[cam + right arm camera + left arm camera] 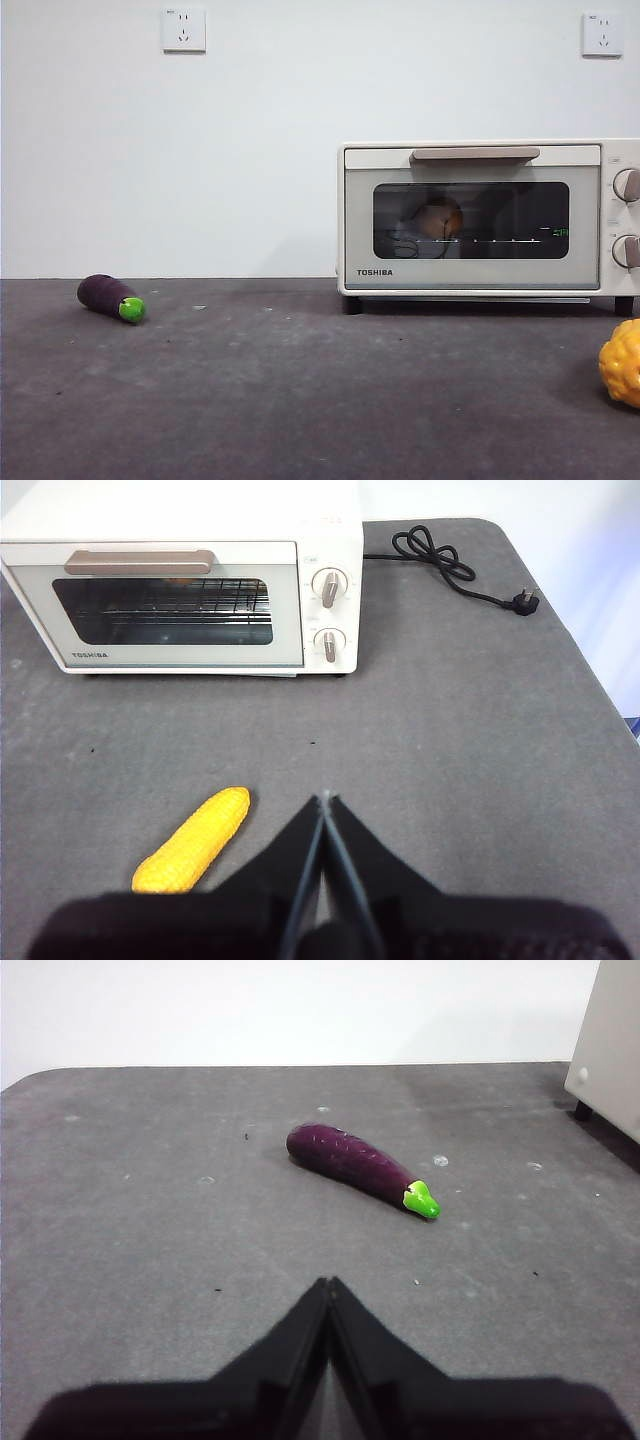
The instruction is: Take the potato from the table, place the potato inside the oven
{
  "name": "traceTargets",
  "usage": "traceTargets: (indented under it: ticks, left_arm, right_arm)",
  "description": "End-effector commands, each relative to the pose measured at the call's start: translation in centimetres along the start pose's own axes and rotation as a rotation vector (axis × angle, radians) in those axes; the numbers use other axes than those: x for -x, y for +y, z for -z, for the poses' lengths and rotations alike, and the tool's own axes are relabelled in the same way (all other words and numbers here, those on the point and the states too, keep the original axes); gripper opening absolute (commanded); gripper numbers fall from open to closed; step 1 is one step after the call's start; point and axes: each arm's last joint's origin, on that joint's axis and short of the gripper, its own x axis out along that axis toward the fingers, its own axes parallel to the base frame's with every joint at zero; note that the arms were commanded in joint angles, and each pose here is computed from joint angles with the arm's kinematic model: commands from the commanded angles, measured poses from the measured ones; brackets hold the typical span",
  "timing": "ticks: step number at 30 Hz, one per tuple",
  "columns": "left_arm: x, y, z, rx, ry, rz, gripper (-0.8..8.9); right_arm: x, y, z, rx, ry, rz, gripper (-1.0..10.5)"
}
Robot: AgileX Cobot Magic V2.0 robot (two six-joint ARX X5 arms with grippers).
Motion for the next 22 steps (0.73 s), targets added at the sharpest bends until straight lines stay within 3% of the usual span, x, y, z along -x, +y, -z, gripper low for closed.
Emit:
traceTargets:
  ticks: [1, 18, 22]
  left_arm:
    - [-0.10, -0.03, 0.27, 0.007, 0.006, 0.007, -0.03]
    - [-0.11, -0.03, 0.28, 0.007, 0.007, 0.007, -0.03]
    - [-0.11, -0.03, 0.29, 0.007, 0.008, 0.007, -0.03]
  right_arm:
    - [0.11, -0.16, 0.22, 0.001, 0.011, 0.004, 0.0]
    - [0.11, -0.15, 0.23, 0.001, 0.011, 0.003, 0.0]
    - [0.26, -0.31, 0.34, 0.036, 0.003, 0.011, 0.0]
